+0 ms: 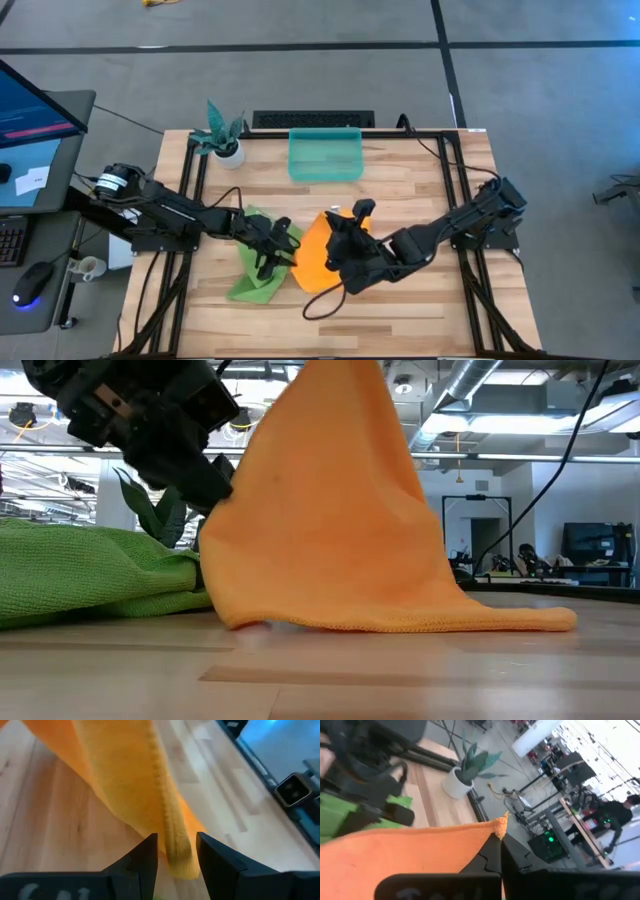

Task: Roll microfiber towels into tight, uniform cylinder then place into a basket
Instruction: Roll the orange microfiber cloth

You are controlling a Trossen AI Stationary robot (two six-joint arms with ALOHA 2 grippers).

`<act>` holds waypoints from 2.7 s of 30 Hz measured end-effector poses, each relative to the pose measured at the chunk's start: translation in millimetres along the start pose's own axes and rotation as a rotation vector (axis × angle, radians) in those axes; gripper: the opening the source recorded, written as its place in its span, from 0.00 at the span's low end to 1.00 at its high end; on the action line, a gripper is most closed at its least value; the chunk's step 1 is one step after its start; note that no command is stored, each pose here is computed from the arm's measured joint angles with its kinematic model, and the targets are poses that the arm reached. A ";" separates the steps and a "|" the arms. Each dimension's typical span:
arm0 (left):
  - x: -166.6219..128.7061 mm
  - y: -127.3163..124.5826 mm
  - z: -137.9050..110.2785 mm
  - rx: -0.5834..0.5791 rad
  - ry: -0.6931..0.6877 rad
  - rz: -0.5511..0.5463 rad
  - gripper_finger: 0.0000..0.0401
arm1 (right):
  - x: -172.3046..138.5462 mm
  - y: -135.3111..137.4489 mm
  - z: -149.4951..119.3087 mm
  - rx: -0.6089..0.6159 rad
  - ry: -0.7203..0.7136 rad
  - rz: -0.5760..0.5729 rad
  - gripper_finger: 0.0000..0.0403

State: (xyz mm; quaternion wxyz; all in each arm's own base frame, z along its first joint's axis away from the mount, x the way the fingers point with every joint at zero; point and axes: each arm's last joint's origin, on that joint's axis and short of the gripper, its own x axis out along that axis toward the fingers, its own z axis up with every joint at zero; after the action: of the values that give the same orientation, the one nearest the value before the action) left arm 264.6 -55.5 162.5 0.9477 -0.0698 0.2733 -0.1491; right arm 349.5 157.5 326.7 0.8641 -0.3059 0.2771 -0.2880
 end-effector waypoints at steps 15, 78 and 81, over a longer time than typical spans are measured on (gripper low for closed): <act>1.0 -15.7 6.0 0.081 -0.024 -0.207 0.31 | -14.8 -9.8 14.3 -0.020 -0.038 -0.053 0.03; -4.5 -32.1 48.7 0.232 0.209 0.446 0.00 | -60.6 -25.7 3.7 0.092 -0.073 0.000 0.03; -13.4 -45.3 65.6 0.290 0.280 0.516 0.00 | -74.0 -23.5 -2.1 0.099 -0.077 0.032 0.03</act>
State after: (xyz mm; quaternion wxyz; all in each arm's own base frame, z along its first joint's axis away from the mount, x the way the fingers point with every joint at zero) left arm 278.0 -90.8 234.0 0.9075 0.1587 0.3857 0.0505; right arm 290.0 190.9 363.9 0.8927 -0.2692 0.2340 -0.2756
